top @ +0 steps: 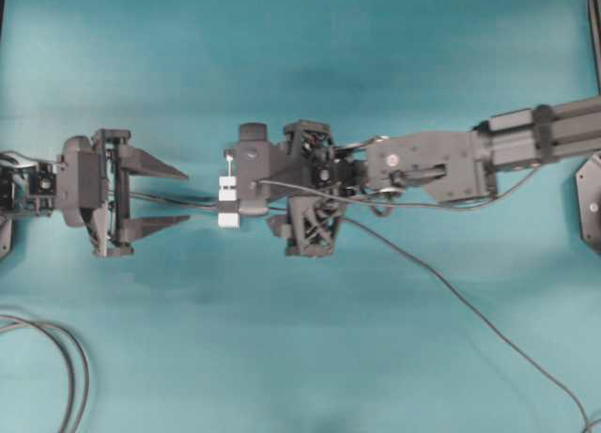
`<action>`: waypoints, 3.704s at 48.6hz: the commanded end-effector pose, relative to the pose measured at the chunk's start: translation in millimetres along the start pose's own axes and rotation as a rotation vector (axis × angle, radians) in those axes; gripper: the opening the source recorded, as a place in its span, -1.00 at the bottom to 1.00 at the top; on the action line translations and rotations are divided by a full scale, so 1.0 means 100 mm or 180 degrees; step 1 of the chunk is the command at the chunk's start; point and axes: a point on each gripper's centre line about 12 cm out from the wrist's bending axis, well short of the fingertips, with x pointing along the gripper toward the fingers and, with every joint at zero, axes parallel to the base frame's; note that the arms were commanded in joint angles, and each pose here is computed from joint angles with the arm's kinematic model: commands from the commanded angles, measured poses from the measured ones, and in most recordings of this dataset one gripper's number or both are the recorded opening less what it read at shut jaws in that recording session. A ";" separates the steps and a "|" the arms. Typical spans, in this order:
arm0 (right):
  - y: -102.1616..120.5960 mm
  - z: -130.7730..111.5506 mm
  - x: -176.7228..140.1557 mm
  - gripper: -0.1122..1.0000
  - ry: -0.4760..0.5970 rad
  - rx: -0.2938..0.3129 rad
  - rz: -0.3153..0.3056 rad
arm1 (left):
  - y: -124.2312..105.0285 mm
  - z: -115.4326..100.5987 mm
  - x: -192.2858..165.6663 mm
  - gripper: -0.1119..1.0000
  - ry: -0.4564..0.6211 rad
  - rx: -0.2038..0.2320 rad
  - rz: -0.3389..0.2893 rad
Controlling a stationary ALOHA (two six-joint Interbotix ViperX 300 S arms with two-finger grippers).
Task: Insert the USB cable into the female connector supported by the left arm.
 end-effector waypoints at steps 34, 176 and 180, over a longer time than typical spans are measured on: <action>0.04 -0.75 -1.36 0.45 -0.0600 0.0038 0.0056 | 0.06 0.61 -0.90 0.57 -0.0503 -0.0168 -0.0028; 0.02 -1.90 -2.31 0.45 -0.1533 0.0102 0.0038 | 0.08 0.73 -1.24 0.57 -0.0199 -0.0268 -0.0084; 0.02 -1.90 -2.31 0.45 -0.1533 0.0099 0.0042 | 0.08 0.68 -1.24 0.57 -0.0164 -0.0269 -0.0083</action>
